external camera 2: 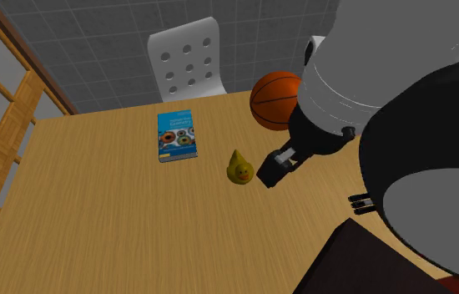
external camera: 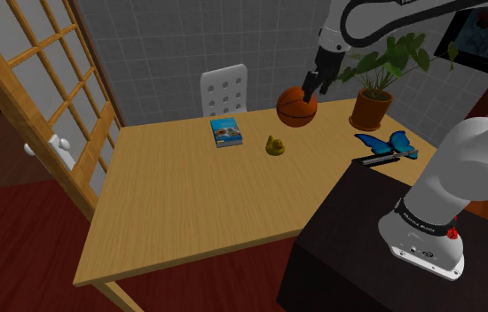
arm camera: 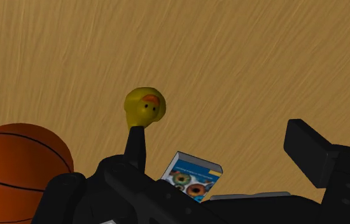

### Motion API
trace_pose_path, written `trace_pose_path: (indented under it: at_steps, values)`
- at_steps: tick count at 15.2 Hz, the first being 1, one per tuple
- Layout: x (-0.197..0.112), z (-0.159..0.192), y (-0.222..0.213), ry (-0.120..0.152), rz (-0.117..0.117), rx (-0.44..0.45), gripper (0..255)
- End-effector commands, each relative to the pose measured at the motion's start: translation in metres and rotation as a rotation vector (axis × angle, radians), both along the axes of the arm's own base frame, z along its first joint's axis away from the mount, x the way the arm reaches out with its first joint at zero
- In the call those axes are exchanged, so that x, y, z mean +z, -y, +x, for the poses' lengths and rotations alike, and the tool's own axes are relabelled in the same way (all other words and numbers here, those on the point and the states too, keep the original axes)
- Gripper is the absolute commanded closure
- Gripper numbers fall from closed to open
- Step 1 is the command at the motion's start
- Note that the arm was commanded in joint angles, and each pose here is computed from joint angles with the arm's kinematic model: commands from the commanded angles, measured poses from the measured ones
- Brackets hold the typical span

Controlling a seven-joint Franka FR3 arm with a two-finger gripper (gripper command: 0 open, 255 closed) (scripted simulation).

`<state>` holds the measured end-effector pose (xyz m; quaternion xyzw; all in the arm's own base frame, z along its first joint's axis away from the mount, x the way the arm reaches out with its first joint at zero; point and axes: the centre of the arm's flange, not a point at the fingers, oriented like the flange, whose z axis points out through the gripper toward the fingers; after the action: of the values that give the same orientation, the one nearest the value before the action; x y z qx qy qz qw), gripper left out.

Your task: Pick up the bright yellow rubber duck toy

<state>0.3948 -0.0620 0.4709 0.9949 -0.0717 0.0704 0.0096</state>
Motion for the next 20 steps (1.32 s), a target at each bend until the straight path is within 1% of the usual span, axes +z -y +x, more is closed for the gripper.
trace_pose_path:
  at_steps: [1,20]
  values:
    - [-0.023,0.009,0.007,0.003,-0.005,0.006,0]
    - [-0.236,0.124,0.065,0.009,-0.048,0.055,0]
